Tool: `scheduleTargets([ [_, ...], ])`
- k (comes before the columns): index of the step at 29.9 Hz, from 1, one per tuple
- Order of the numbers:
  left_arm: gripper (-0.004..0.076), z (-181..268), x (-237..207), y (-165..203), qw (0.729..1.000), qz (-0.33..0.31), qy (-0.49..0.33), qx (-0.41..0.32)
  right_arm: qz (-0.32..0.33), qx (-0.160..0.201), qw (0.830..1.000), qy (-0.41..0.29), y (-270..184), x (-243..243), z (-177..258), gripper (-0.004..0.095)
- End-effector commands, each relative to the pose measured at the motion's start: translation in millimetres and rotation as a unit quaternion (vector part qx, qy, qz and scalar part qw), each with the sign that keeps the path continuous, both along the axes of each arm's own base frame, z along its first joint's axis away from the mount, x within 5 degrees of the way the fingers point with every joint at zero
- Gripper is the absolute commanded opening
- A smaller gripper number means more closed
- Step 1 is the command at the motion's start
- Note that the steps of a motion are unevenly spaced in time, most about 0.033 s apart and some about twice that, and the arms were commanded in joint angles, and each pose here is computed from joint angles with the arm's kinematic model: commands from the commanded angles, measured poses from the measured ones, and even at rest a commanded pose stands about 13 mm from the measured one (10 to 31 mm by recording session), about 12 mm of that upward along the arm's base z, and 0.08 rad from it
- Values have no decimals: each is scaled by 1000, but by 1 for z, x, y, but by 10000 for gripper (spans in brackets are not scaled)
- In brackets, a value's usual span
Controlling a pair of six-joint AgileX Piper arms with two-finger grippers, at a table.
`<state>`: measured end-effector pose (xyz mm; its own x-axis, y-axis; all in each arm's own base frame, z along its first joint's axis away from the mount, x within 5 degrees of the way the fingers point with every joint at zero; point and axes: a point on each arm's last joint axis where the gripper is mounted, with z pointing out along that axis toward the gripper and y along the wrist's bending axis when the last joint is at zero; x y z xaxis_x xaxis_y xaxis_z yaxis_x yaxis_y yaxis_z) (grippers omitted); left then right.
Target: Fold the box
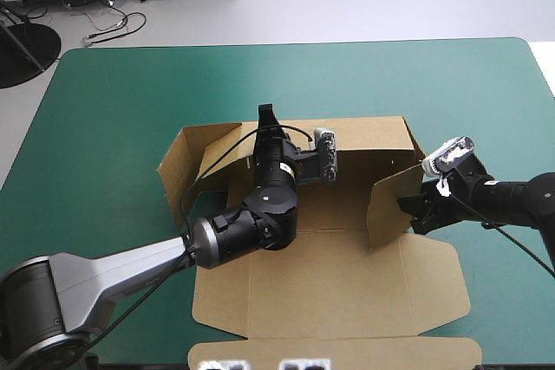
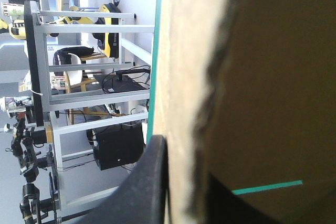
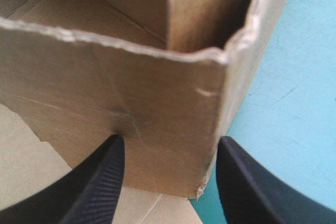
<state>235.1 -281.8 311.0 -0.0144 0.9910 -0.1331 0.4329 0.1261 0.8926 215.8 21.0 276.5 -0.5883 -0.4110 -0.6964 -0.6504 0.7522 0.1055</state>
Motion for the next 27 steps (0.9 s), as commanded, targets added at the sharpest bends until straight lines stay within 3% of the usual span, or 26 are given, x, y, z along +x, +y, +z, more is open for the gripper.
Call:
scheduleTargets([
  [1,-10,17,-8,-5,999,-24,-8,-35,-25,25,998,-47,1,4,17,502],
  [6,-10,17,-8,-6,999,-32,-7,-39,-35,49,995,-74,2,15,18,502],
  [11,-10,17,-8,-6,999,-33,-8,-39,-41,76,995,-50,2,28,5,464],
  [13,-10,17,-8,-6,999,-33,-8,-39,-49,77,995,-42,1,32,0,364],
  [17,-10,17,-8,-6,999,-33,-8,-39,-51,81,995,-42,0,36,-3,7],
  [18,-10,17,-8,-6,999,-33,-8,-39,-51,81,995,-42,0,36,-3,-14],
  [23,-4,17,-8,-6,999,-33,-8,-39,-47,81,995,-40,1,35,-3,0],
  [27,76,17,-8,-6,999,-33,-8,-39,-44,81,995,-39,1,35,-3,0],
])
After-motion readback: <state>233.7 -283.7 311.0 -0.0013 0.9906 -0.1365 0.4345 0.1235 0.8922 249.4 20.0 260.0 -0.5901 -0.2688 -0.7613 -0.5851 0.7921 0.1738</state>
